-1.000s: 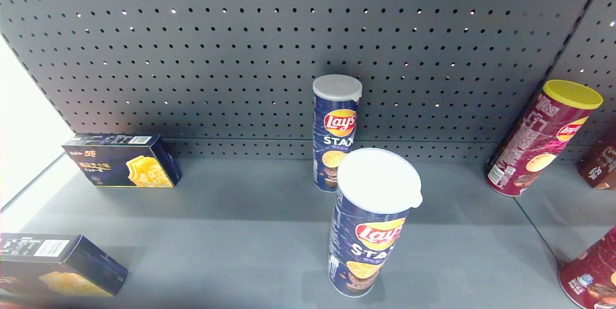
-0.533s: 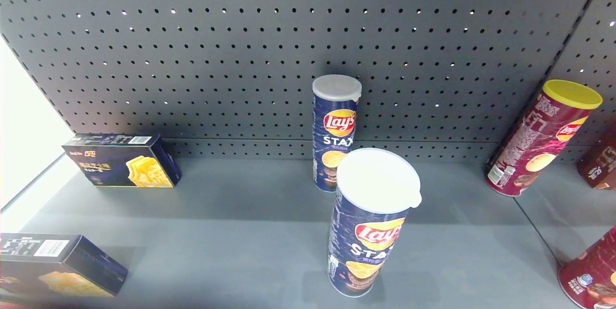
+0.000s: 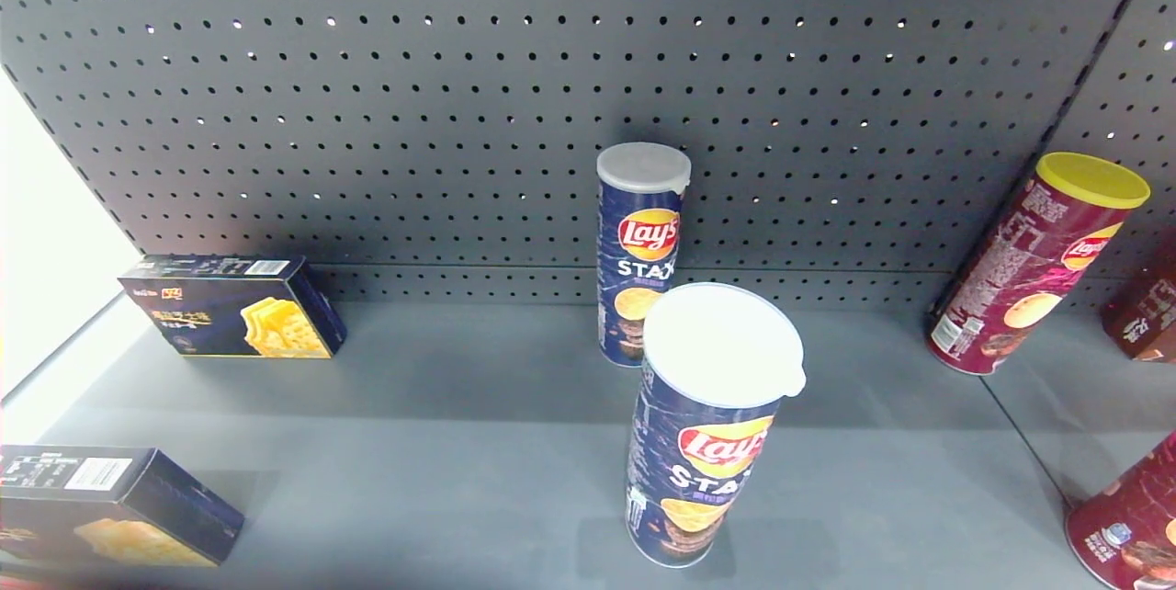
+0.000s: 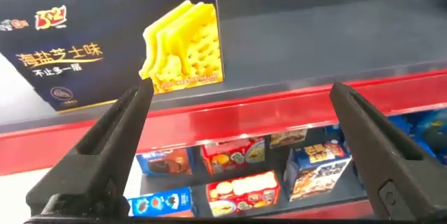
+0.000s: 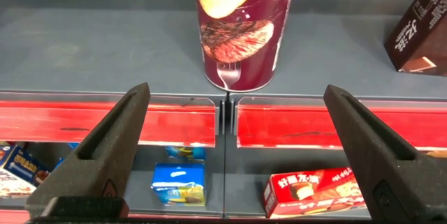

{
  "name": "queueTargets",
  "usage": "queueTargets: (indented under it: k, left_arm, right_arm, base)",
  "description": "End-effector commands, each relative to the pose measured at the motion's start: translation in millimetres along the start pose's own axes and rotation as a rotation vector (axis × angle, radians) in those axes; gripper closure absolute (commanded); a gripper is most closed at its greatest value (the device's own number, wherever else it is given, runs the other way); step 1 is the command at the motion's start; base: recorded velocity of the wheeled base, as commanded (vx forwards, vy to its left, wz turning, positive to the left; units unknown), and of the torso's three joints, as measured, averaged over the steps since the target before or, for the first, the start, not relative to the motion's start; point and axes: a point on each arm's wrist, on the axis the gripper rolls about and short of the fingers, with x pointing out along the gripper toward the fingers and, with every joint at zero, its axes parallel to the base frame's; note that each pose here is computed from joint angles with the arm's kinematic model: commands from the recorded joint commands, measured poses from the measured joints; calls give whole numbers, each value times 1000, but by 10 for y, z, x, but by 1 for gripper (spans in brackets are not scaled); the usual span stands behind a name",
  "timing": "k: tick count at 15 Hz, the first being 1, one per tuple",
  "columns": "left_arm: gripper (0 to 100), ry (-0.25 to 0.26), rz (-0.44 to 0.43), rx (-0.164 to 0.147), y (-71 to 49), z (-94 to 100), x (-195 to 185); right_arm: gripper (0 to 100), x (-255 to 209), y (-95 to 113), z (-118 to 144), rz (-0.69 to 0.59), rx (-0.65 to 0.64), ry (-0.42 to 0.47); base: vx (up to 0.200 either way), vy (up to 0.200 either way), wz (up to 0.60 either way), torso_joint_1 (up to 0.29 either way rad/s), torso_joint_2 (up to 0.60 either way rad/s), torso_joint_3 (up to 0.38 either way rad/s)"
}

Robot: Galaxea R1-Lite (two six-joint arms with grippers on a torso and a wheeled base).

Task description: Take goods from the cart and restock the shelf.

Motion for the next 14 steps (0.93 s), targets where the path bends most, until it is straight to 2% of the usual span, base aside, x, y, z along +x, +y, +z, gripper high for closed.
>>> queueTargets:
  k: [1,4,5,6,7,8,10,14]
  left_arm:
    - [0,-3,2,-3,0,-1,-2]
    - [0,-1,14,-8,3,-2,-2]
    - [0,60,151,16,29,-56,-6]
    - [0,72,229,1,46,-67,-11]
    - [0,62,190,-1,38,-59,-8]
    - [0,56,76,0,13,-58,-5]
    - [0,55,52,35,9,-56,-4]
    - [0,54,62,26,11,-57,-5]
  right_arm:
    - [0,-1,0,1,0,0,-1]
    - [0,-1,0,1,0,0,-1]
    - [0,-1,0,1,0,0,-1]
    - [0,-1,0,1,0,0,-1]
    - [0,1,0,-4,0,0,1]
    - [0,-1,0,1,0,0,-1]
    - [0,1,0,-4,0,0,1]
    - [0,-1,0,1,0,0,-1]
  base:
    - [0,0,0,0,0,0]
    - [0,0,0,0,0,0]
    - [0,0,0,0,0,0]
    - [0,0,0,0,0,0]
    - [0,0,0,0,0,0]
    - [0,0,0,0,0,0]
    - [0,0,0,0,0,0]
    - [0,0,0,0,0,0]
